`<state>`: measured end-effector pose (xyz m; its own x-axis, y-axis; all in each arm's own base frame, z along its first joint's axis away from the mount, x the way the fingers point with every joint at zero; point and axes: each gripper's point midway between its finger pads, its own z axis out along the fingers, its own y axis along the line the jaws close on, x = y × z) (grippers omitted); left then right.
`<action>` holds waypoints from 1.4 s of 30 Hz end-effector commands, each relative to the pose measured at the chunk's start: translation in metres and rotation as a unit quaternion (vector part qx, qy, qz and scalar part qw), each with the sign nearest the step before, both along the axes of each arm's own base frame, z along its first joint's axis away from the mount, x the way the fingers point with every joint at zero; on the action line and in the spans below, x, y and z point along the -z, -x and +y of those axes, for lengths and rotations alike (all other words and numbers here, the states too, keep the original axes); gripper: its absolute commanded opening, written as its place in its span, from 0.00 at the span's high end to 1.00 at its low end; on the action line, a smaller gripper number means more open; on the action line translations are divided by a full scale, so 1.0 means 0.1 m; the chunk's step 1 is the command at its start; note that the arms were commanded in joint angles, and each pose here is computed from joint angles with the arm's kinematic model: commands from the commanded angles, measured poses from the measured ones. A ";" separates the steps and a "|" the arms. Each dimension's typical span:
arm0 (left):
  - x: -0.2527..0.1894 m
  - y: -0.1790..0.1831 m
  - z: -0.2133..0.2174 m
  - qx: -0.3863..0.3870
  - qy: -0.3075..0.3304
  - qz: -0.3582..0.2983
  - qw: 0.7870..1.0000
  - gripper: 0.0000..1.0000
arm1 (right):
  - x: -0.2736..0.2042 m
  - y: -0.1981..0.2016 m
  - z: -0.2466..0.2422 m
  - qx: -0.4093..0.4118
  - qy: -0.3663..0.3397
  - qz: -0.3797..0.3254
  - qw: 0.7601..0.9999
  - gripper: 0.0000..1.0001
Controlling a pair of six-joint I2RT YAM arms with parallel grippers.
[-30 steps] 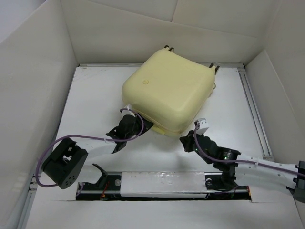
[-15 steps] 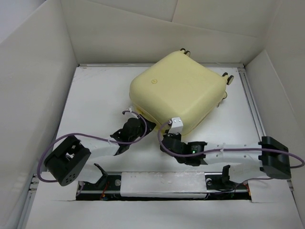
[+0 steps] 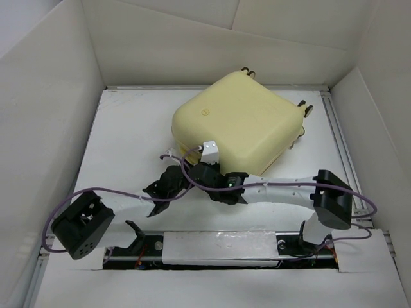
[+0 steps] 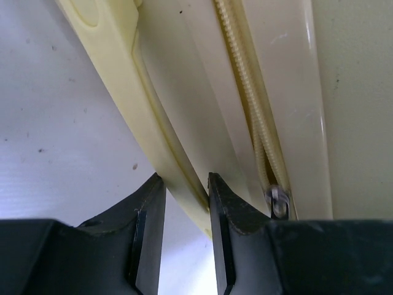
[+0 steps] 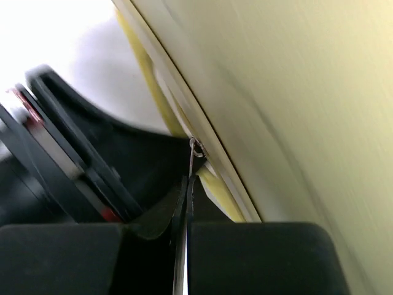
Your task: Pack the luggage
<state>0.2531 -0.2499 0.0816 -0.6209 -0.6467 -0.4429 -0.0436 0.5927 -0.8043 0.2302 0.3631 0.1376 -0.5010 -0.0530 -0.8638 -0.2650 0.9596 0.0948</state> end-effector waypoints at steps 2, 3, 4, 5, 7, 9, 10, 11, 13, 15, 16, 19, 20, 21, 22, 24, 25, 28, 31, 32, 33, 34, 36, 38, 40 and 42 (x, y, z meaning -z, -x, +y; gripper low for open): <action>-0.70 0.33 -0.46 0.124 0.093 -0.067 0.986 1.00 | -1.13 0.16 0.87 -0.109 -0.208 -0.028 0.972 1.00; -0.73 0.34 -0.44 0.124 0.094 -0.068 0.985 1.00 | -1.14 0.16 0.81 -0.103 -0.207 -0.031 0.972 0.96; -0.68 0.37 -0.41 0.126 0.085 -0.065 0.986 1.00 | -1.16 0.23 0.75 -0.094 -0.210 -0.036 0.973 0.88; -0.80 0.38 -0.37 0.121 0.093 -0.077 0.985 1.00 | -1.06 0.28 0.65 -0.090 -0.199 -0.036 0.975 0.78; -0.79 0.42 -0.30 0.117 0.084 -0.075 0.987 0.98 | -1.28 0.38 0.44 -0.086 -0.220 -0.044 0.971 0.66; -0.93 0.45 -0.21 0.109 0.088 -0.091 0.986 0.85 | -1.43 0.40 0.16 -0.070 -0.230 -0.052 0.969 0.48; -0.96 0.44 -0.15 0.100 0.082 -0.097 0.987 0.78 | -1.54 0.40 0.07 -0.062 -0.243 -0.056 0.967 0.45; -0.89 0.46 -0.08 0.091 0.066 -0.084 0.990 0.70 | -1.59 0.41 -0.02 -0.056 -0.246 -0.060 0.966 0.42; -0.98 0.45 0.11 0.060 0.051 -0.106 0.991 0.54 | -1.83 0.40 -0.26 -0.047 -0.263 -0.073 0.961 0.39; -1.04 0.45 0.26 0.039 0.027 -0.108 0.993 0.48 | -1.93 0.31 -0.48 -0.019 -0.266 -0.086 0.960 0.39; -1.22 0.41 0.38 0.018 0.033 -0.127 0.991 0.40 | -1.92 0.29 -0.65 -0.004 -0.252 -0.088 0.964 0.42; -1.68 0.25 0.61 -0.022 -0.008 -0.162 0.986 0.29 | -1.66 0.03 -1.36 0.115 -0.219 -0.075 0.966 0.93; -1.92 0.22 0.64 -0.029 -0.014 -0.178 0.984 0.27 | -1.62 -0.08 -1.59 0.160 -0.229 -0.077 0.957 0.99; -2.03 0.19 0.64 -0.032 -0.020 -0.185 0.982 0.25 | -1.47 -0.10 -1.74 0.180 -0.219 -0.072 0.956 1.00; -2.06 0.11 0.60 -0.033 -0.038 -0.182 0.982 0.23 | -1.51 -0.08 -1.95 0.194 -0.233 -0.081 0.950 1.00; -2.41 -0.01 0.64 -0.054 -0.061 -0.205 0.975 0.18 | -1.43 -0.15 -2.27 0.235 -0.241 -0.087 0.938 1.00; -2.49 -0.07 0.65 -0.063 -0.075 -0.206 0.974 0.18 | -1.24 -0.15 -2.41 0.251 -0.229 -0.083 0.937 0.99; -2.75 -0.38 0.68 -0.109 -0.128 -0.206 0.964 0.16 | -1.05 -0.19 -2.85 0.306 -0.241 -0.087 0.917 0.87; -2.97 -0.67 0.62 -0.119 -0.157 -0.209 0.958 0.15 | -0.93 -0.30 -3.14 0.331 -0.232 -0.093 0.910 0.82; -2.84 -1.01 0.83 -0.135 -0.176 -0.186 0.957 0.16 | -0.78 -0.33 -3.08 0.311 -0.230 -0.068 0.919 0.80; -2.79 -1.19 0.93 -0.126 -0.159 -0.171 0.964 0.17 | -0.70 -0.42 -3.05 0.303 -0.229 -0.058 0.923 0.77; -2.77 -1.27 0.79 -0.043 -0.107 -0.168 0.979 0.19 | -0.60 -0.49 -3.16 0.314 -0.220 -0.048 0.923 0.77; -2.34 -1.71 1.31 -0.061 -0.077 -0.098 0.990 0.31 | -0.34 -0.57 -3.05 0.292 -0.225 0.002 0.930 0.77; -2.24 -1.86 1.47 -0.062 -0.061 -0.091 0.992 0.31 | -0.25 -0.60 -3.07 0.289 -0.230 0.006 0.929 0.74; -1.91 -1.99 1.62 -0.072 -0.068 -0.054 0.994 0.31 | -0.15 -0.64 -3.02 0.274 -0.244 0.004 0.930 0.67; -1.75 -2.07 1.54 -0.047 -0.063 -0.038 0.996 0.32 | -0.06 -0.68 -2.96 0.258 -0.255 0.017 0.932 0.65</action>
